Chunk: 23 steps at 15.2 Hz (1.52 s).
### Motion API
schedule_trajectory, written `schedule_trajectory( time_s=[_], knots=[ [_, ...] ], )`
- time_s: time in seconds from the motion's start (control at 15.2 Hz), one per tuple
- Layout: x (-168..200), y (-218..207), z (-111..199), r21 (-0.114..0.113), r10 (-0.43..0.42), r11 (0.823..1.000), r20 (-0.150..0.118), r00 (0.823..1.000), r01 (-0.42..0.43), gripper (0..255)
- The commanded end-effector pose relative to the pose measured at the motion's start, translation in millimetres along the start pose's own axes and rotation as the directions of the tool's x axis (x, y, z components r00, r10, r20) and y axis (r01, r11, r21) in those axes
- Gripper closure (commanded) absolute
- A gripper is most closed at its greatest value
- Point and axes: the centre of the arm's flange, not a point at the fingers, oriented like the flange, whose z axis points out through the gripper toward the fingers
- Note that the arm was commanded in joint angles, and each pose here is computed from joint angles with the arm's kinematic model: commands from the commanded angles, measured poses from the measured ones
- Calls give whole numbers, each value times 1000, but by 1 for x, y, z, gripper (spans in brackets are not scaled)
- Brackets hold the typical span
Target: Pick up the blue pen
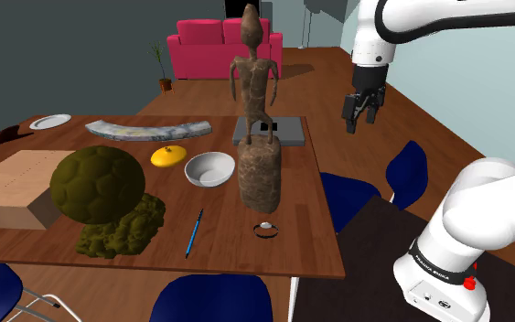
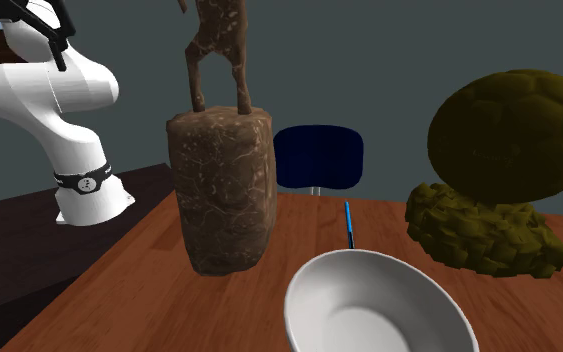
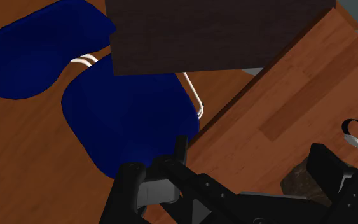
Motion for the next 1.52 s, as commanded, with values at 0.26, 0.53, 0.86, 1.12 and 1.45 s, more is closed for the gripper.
schedule_trajectory(
  time_s=[0.26, 0.53, 0.86, 1.12, 1.45],
  knots=[
    [4, -48, 21, 3, 65, 998, 0, 998, -65, 0],
    [11, -95, 43, 6, 129, 992, 0, 992, -129, 0],
    [23, -153, 69, 10, 209, 978, 1, 978, -209, 0],
    [37, -199, 90, 13, 272, 962, 2, 962, -272, 0],
    [58, -255, 116, 17, 349, 937, 3, 937, -349, 0]
  ],
)
